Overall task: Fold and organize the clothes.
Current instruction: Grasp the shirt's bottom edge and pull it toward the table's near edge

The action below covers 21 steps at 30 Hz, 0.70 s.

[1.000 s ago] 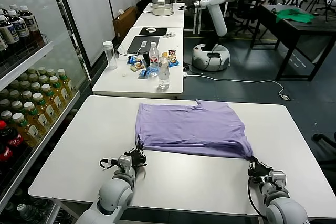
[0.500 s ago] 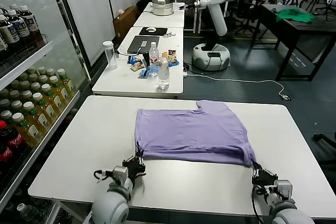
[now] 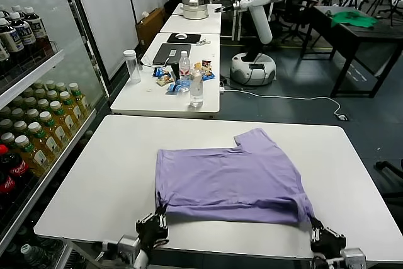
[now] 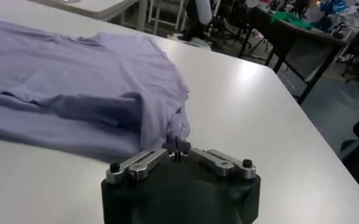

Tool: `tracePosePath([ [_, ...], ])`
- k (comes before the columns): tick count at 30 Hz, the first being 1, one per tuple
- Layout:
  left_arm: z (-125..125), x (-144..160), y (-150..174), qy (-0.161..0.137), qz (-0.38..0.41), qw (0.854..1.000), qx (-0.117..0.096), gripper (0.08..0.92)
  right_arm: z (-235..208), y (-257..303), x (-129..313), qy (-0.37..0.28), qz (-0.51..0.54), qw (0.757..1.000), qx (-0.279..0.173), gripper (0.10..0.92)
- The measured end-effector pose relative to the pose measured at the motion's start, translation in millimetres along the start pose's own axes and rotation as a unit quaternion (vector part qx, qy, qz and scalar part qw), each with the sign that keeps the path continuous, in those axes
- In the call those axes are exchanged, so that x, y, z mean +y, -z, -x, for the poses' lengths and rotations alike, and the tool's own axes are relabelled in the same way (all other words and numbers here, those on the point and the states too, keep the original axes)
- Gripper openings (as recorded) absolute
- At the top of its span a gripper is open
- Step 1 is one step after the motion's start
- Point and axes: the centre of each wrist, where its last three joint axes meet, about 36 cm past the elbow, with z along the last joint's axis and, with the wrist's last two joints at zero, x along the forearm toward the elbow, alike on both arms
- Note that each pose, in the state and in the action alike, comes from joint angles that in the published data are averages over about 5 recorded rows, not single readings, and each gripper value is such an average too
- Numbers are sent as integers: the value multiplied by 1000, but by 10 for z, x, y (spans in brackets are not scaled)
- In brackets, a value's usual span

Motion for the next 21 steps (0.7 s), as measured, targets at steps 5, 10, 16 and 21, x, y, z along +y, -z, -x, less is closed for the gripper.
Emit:
tracePosePath([
  [5,-170,27,73,1,4,1000,-3,267,-115,133,-38,0,-11,1000,-28,392],
  [10,-224,103,162,6,13,1000,-12,406,-92,280,-117,-1,-18,998,-57,530],
  [16,-95,197,257,11,17,999,-32,579,234,461,-237,2,-9,996,-85,703],
  [21,213,281,312,14,11,999,-42,726,710,637,-338,6,10,995,-95,811],
])
